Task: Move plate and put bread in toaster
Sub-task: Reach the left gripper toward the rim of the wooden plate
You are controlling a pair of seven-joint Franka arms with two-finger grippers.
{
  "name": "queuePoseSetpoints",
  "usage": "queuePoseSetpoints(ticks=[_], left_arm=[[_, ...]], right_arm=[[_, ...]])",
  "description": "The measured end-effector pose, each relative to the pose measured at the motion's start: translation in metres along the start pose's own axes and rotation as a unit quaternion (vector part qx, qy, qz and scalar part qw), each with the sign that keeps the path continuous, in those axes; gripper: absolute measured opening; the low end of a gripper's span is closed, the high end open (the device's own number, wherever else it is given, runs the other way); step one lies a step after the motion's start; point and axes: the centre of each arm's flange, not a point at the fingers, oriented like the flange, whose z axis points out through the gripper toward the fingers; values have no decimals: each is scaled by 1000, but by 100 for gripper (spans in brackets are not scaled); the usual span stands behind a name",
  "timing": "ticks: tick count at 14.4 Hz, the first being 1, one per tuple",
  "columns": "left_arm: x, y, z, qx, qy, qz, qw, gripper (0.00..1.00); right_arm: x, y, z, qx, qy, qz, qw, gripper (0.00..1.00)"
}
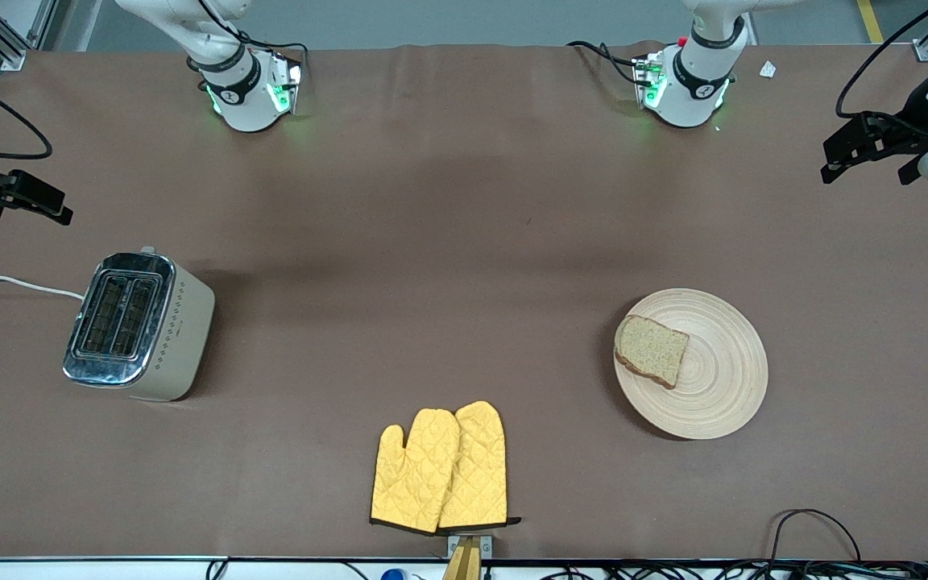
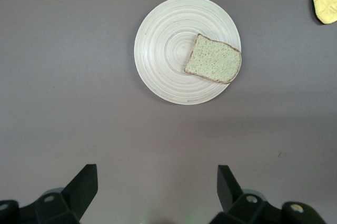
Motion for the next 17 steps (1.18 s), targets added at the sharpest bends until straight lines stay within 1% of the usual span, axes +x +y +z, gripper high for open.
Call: queuePoseSetpoints(ticks=[4,7,8,10,12,13,15,17], left_arm=[[2,-3,-2,-1,3,-3,1000,100],[9,-23,9,-4,-7,-21,1000,100],[14,-35,18,-15,-15,-33,999,100],[30,-62,45,-63,-33,-63,995,100],[50,-97,84,-113,-44,-97,988,100],[60,-111,104,-130,-45,-106,985,100],[79,-129,141,-148,-40,-100,983,100],[94,-139,179,-182,-35,-75,980,100]], right_arm=[[0,0,0,0,0,0,1000,100],[0,-1,-1,0,3,-1,1000,100],[0,-1,-2,1,4,-1,1000,100],[-1,-3,-6,2,9,-2,1000,100],[-1,-3,-8,3,12,-2,1000,100],[-1,-3,-8,3,12,-2,1000,100],[-1,-3,-8,3,12,-2,1000,100],[-1,-3,-7,3,12,-2,1000,100]])
